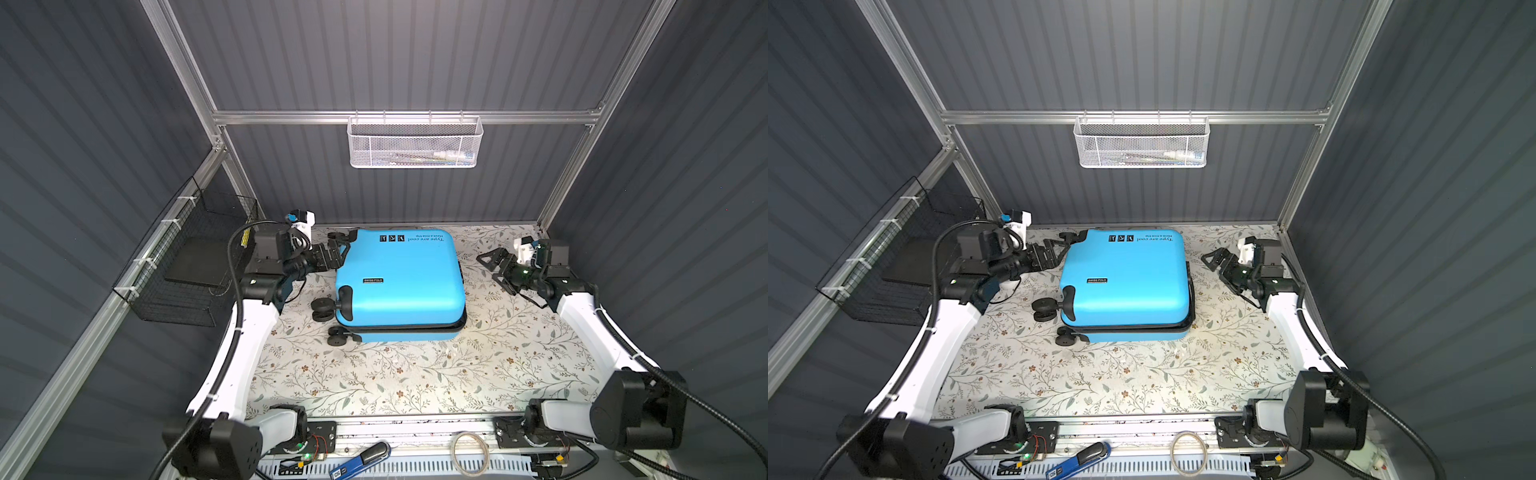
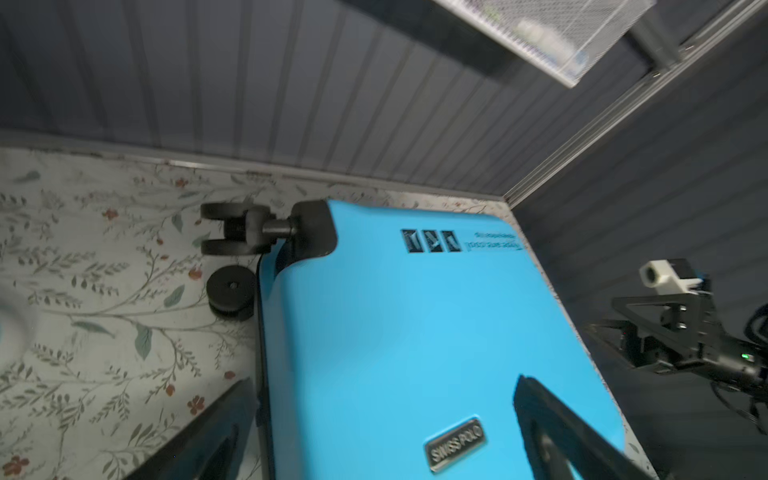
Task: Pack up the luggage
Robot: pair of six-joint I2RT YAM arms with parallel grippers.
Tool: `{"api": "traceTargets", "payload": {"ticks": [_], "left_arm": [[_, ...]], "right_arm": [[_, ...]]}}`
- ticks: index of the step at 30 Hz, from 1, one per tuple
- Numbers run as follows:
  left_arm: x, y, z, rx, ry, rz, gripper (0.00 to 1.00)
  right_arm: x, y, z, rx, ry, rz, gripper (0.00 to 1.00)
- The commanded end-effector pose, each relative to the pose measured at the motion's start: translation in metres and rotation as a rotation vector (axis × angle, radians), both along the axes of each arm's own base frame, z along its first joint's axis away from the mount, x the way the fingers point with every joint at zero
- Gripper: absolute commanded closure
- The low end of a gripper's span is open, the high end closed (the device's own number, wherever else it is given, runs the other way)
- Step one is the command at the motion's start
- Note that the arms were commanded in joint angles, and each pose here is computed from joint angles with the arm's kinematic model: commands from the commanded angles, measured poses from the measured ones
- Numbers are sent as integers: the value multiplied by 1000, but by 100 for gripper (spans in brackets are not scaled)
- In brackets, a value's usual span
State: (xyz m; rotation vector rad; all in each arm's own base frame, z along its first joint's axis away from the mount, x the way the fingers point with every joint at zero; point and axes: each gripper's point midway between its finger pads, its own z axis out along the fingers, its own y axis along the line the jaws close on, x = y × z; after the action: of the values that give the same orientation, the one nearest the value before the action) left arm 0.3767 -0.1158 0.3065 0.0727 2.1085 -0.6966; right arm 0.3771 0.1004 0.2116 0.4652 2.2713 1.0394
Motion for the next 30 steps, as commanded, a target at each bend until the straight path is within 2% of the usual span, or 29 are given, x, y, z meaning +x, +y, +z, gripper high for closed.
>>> {"api": "traceTargets", "payload": {"ticks": [1, 8, 11, 17, 25, 30], "left_arm": [[13, 1, 4, -8, -12, -13, 0], [35, -8, -36, -40, 86, -68, 0], [37, -21, -45, -114, 111, -122, 0], [36, -41, -44, -245, 132, -206, 0], [24, -87, -48, -255, 167, -316, 0], [14, -105, -29, -285, 134, -353, 0]], "right_arm": [[7, 18, 5, 17, -28, 64, 2], [15, 44, -6, 73, -9, 123, 2], [17, 53, -9, 111, -2, 146, 2], [21, 69, -12, 171, 6, 188, 2], [19, 94, -1, 229, -4, 264, 3], [13, 97, 21, 260, -47, 280, 6]]}}
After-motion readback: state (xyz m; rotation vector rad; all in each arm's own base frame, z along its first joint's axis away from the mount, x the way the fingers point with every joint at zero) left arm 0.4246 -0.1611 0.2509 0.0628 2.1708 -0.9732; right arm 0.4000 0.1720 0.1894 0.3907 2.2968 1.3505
